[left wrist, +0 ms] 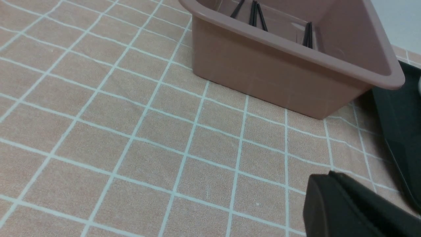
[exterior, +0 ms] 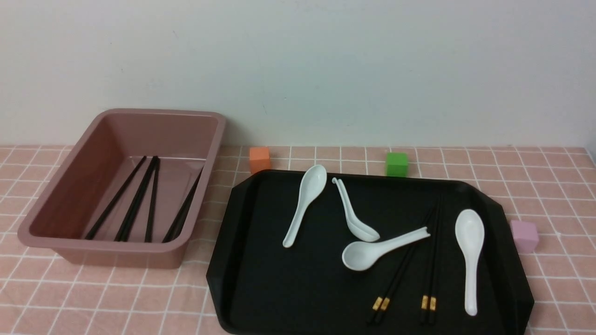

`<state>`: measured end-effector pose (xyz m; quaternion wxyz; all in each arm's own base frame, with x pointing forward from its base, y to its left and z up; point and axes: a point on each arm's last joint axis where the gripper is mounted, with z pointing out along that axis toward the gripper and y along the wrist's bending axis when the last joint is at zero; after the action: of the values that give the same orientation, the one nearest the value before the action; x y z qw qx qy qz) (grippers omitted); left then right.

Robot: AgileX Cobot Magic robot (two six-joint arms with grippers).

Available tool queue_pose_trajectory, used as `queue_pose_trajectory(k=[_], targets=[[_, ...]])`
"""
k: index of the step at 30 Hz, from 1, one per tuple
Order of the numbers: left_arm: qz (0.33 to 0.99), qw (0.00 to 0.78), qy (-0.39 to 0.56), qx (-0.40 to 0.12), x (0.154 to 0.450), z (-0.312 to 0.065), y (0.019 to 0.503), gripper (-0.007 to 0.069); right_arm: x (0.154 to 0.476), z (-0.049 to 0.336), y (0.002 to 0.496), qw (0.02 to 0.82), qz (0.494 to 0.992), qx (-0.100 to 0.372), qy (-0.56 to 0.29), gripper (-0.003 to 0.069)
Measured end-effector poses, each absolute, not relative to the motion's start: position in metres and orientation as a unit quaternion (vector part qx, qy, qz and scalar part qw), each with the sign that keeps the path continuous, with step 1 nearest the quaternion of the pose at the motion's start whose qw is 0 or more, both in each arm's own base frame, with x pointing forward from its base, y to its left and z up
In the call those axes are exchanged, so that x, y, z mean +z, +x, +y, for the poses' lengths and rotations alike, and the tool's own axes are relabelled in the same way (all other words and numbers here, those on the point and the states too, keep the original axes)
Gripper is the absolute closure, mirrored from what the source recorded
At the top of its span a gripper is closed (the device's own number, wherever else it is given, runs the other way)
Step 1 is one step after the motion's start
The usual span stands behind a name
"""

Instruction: On pink tablecloth take chopsticks from black tray and put them in box.

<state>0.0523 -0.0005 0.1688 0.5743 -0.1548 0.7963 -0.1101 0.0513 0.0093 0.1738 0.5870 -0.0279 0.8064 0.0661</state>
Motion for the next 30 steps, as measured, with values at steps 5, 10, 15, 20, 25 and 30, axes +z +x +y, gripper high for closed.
queue_pose_trajectory(k=[5,10,15,20,25,30], targets=[[0.796,0.574,-0.155,-0.110,0.1688,-0.0005,0.0523,0.0625,0.1738,0.0093,0.0513,0.587,0.806,0.066,-0.028,0.0419],[0.796,0.574,-0.155,-0.110,0.1686,-0.0004,0.0523,0.0621,0.1738,0.0093,0.0513,0.587,0.806,0.066,-0.028,0.0419],[0.796,0.574,-0.155,-0.110,0.1686,-0.0004,0.0523,0.0620,0.1738,0.0093,0.0513,0.587,0.806,0.066,-0.028,0.0419],[0.796,0.574,-0.156,-0.110,0.1686,-0.0004,0.0523,0.0620,0.1738,0.0093,0.0513,0.587,0.806,0.066,-0.028,0.0419],[0.796,0.574,-0.156,-0.110,0.1686,-0.0004,0.0523,0.0617,0.1738,0.0093,0.0513,0.587,0.806,0.066,-0.028,0.0419],[0.796,0.574,-0.156,-0.111,0.1686,-0.0004,0.0523,0.0610,0.1738,0.0093,0.0513,0.587,0.806,0.066,-0.028,0.0419]])
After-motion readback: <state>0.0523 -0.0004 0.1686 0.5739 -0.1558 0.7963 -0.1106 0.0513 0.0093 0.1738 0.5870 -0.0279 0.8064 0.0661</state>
